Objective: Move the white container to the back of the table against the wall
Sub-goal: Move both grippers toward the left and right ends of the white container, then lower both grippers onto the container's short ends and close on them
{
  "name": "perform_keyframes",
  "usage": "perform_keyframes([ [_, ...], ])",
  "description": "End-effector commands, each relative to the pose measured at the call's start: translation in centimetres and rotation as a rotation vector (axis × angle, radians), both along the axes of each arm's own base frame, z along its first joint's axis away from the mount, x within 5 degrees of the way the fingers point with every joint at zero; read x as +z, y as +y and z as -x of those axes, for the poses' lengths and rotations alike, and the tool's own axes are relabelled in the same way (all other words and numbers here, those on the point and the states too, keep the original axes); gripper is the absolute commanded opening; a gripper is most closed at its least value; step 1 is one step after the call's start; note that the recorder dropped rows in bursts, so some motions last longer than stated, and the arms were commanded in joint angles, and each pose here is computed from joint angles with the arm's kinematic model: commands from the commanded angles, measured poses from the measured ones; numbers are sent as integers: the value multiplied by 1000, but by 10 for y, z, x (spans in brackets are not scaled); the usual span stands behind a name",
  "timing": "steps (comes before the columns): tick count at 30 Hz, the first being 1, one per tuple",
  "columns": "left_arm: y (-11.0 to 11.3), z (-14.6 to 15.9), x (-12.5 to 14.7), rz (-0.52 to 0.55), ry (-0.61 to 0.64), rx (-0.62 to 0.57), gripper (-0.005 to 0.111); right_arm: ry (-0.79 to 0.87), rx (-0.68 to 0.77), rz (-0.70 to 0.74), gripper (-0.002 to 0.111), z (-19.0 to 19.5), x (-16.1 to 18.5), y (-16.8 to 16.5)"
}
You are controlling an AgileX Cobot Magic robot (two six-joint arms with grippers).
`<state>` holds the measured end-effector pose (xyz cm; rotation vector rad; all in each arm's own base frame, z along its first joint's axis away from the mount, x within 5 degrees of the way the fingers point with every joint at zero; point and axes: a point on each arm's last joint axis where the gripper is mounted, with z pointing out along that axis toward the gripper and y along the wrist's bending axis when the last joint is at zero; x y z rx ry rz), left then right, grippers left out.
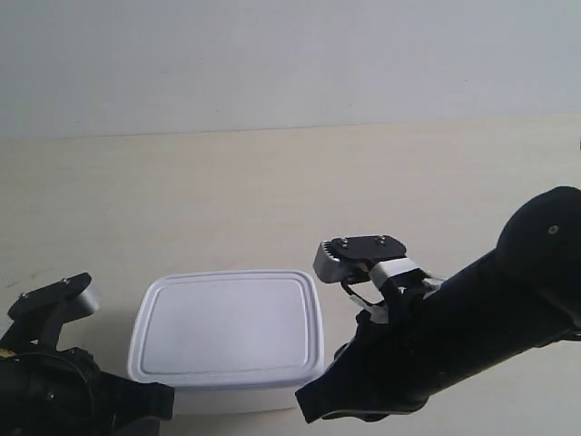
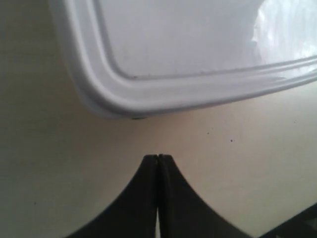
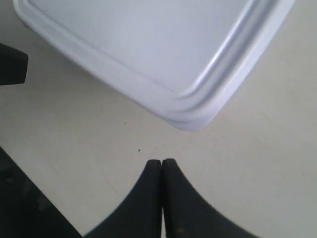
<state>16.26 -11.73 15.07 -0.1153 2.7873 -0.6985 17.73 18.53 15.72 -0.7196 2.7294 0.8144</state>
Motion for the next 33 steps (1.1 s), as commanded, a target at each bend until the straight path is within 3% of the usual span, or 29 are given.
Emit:
perform_keyframes([
  [1, -1, -6, -1, -22, -38, 4, 0, -25, 2, -20, 0, -14, 4, 11],
  [21, -10, -27, -11, -71, -46, -29, 0, 81, 23, 17, 0, -30, -24, 28],
  [33, -15, -41, -8, -86, -94, -34, 0, 40, -5, 19, 0, -47, -29, 38],
])
